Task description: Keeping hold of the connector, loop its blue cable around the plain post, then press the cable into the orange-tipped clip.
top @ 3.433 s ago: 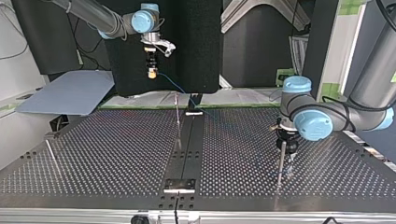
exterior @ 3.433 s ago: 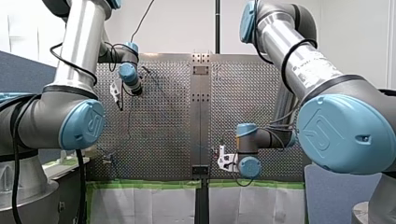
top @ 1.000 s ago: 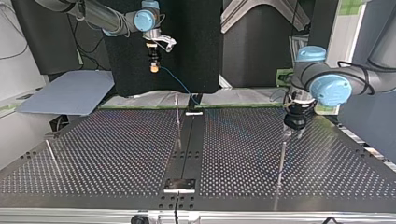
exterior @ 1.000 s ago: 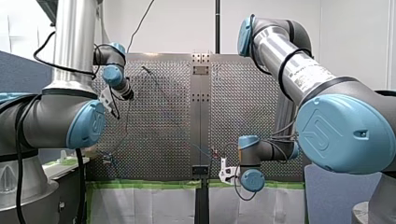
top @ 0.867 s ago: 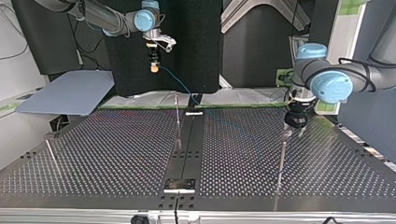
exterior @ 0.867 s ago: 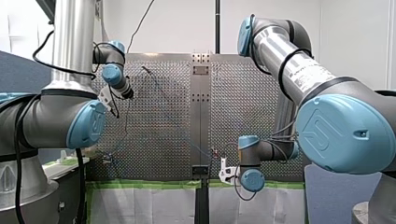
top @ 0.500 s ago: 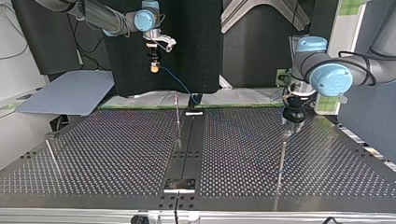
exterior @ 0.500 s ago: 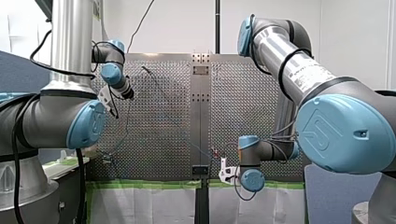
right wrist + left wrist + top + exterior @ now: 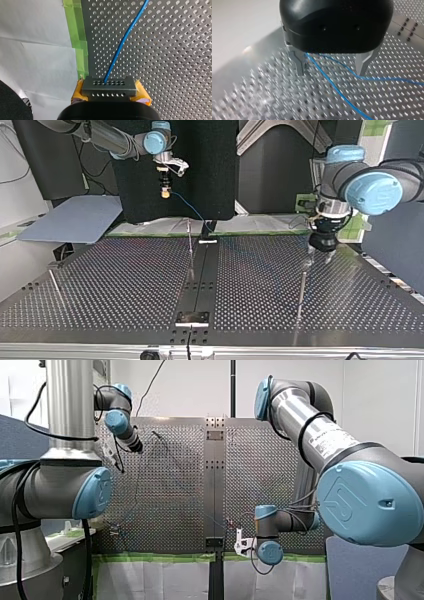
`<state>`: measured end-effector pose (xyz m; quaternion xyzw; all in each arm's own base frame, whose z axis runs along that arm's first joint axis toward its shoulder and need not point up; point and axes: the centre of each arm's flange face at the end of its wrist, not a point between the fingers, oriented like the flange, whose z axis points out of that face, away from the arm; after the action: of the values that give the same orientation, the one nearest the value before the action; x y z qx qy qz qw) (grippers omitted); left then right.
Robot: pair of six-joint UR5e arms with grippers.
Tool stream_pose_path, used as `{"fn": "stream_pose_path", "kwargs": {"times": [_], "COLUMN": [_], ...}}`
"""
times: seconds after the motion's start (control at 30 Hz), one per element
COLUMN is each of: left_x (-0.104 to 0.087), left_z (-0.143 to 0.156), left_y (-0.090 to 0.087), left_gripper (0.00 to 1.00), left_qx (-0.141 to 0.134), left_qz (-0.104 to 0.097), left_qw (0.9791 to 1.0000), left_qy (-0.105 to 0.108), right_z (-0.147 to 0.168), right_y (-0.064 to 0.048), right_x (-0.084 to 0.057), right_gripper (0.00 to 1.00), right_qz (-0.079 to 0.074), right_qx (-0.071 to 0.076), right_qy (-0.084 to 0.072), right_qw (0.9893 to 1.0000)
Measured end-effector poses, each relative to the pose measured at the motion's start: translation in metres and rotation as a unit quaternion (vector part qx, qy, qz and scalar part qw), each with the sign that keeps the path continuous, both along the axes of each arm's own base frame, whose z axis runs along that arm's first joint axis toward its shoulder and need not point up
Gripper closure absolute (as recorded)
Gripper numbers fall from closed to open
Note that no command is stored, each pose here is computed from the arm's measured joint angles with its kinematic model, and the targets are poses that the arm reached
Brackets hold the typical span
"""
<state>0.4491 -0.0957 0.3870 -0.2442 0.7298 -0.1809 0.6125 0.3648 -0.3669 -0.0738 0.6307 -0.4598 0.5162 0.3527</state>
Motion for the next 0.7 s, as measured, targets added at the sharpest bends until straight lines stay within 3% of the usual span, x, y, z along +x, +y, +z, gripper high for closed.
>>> {"fn": "stream_pose_path", "kwargs": {"times": [0.33, 0.53, 0.7], "left_x": [-0.023, -0.053, -0.082], "left_z": [0.073, 0.125, 0.165], "left_y": [-0.011, -0.031, -0.045], "left_gripper": [0.00, 0.00, 0.00], "left_qx": [0.051, 0.085, 0.110], "left_qz": [0.009, 0.008, 0.008], "left_qw": [0.9978, 0.9938, 0.9892], "left_qy": [-0.042, -0.072, -0.096], "right_z": [0.001, 0.001, 0.001], "right_y": [-0.003, -0.003, -0.004], "right_x": [0.002, 0.004, 0.005], "right_gripper": [1.00, 1.00, 1.00], "right_qz": [0.002, 0.009, 0.010], "right_qx": [0.007, 0.009, 0.010], "right_qy": [0.005, 0.004, 0.005], "right_qw": [1.0000, 0.9999, 0.9999]}}
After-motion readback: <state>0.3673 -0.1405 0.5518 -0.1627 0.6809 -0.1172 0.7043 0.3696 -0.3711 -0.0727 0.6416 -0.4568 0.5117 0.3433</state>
